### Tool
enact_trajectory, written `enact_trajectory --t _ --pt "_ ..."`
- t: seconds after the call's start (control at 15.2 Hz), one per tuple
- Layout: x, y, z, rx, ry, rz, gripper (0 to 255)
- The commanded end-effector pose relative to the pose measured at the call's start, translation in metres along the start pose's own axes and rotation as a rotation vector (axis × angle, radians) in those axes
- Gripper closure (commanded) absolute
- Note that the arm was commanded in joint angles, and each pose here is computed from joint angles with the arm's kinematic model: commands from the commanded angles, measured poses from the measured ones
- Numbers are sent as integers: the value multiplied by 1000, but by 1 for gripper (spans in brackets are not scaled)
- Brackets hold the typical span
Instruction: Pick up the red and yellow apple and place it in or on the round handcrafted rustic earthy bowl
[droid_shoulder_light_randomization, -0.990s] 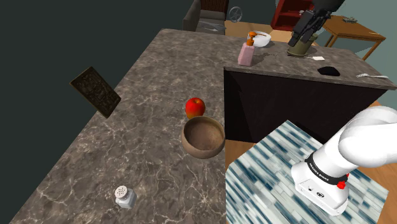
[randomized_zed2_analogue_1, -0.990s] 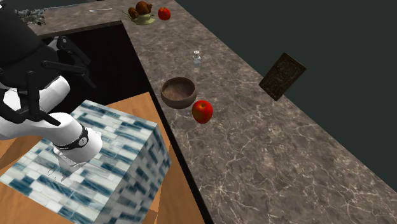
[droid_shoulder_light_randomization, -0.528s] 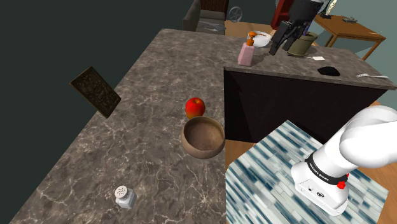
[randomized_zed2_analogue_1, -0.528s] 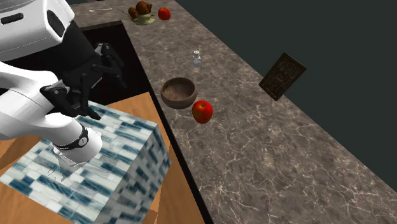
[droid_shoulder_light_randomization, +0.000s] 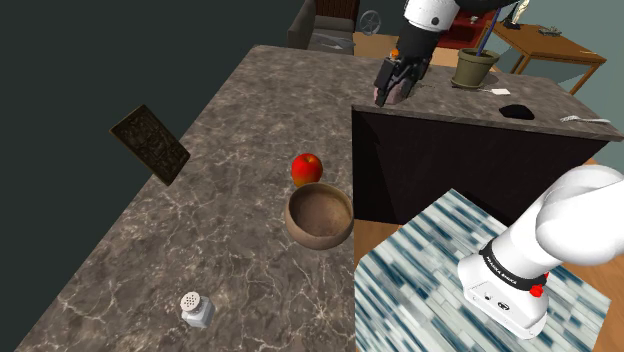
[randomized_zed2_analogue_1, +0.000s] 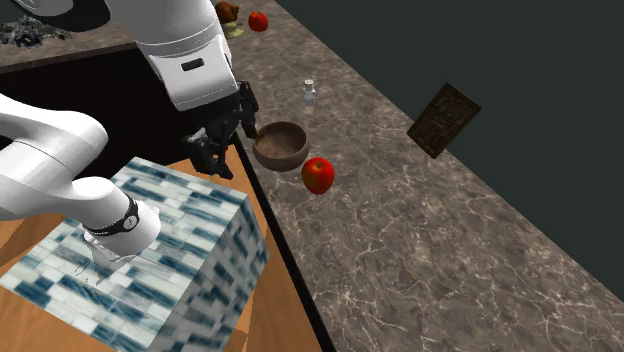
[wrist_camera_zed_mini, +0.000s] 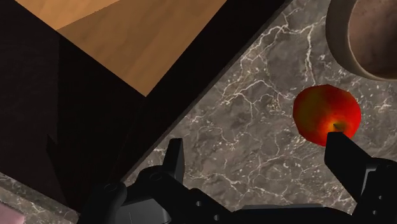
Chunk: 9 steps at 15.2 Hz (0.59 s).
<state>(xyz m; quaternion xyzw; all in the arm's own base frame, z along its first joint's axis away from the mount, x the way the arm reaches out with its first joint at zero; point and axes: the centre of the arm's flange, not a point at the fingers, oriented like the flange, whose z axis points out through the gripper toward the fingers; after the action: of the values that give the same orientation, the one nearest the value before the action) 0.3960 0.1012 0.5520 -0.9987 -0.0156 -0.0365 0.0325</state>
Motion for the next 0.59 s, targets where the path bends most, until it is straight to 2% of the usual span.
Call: enact_trajectory --t 0.0,0.53 --pt "13 -19 16 1 -9 -2 0" --pt "62 -93 78 2 -49 -15 0"
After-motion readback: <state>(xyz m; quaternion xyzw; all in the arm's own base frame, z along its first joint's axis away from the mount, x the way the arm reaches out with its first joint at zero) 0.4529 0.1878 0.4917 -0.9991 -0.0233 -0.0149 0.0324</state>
